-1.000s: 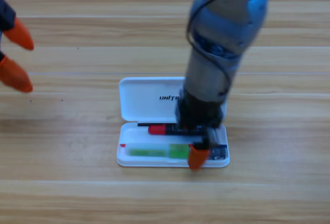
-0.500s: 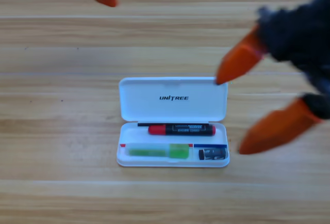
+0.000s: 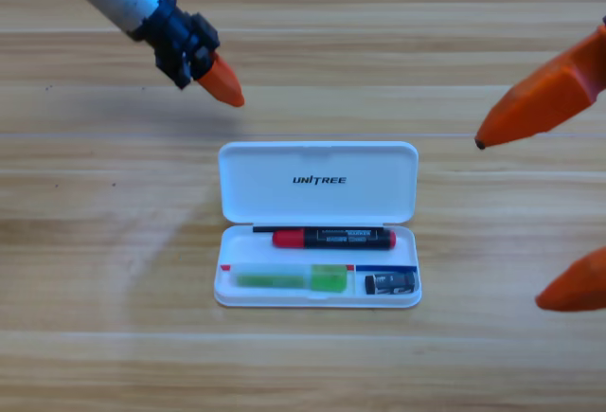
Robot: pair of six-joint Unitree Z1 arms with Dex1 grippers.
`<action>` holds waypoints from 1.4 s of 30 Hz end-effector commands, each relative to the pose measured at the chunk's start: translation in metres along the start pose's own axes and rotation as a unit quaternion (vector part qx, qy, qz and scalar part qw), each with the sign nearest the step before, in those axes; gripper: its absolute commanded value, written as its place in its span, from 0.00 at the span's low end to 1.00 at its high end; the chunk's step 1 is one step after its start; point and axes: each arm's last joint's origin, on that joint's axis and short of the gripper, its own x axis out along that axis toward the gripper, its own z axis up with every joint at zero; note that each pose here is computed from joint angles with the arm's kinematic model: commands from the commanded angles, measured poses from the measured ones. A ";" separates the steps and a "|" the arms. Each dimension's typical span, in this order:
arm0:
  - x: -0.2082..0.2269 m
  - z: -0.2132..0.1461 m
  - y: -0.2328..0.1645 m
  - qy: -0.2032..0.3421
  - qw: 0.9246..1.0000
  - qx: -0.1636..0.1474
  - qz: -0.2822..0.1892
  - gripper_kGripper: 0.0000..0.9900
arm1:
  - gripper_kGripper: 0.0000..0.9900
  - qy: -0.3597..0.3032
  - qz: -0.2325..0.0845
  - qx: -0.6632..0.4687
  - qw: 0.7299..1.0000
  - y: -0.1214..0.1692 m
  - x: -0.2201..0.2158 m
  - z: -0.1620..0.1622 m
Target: Clean up eraser and pencils
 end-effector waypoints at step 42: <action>0.071 -0.005 -0.084 0.011 0.970 0.042 -0.239 0.00 | 0.95 -0.017 0.012 0.017 1.000 0.002 0.000 -0.013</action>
